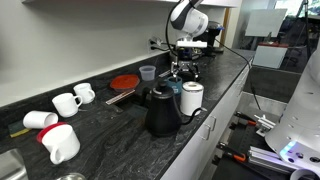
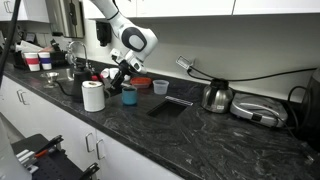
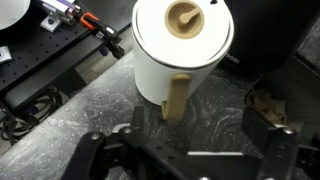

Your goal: Move the jar closer to the kettle

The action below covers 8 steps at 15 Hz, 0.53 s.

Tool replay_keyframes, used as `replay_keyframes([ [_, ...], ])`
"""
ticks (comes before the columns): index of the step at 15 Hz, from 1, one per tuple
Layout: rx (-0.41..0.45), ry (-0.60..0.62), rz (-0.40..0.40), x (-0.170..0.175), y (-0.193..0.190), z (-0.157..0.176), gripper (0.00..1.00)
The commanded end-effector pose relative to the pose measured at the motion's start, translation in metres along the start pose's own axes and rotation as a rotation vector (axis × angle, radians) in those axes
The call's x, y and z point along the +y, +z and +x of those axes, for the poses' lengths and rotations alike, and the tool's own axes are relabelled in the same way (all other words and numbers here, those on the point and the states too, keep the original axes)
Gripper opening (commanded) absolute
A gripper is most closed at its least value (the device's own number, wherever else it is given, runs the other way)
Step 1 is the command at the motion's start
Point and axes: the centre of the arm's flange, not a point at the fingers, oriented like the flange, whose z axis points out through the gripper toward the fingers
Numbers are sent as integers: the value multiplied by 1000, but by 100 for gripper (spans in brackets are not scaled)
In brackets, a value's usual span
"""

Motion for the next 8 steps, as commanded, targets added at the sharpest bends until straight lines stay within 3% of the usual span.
replay_keyframes([
  [1,16,-12,0,26,-15,-24,100],
  [2,13,-9,0,34,-19,-30,100],
  [3,8,4,2,17,-15,-13,100],
  [8,7,6,7,29,-18,-26,100],
])
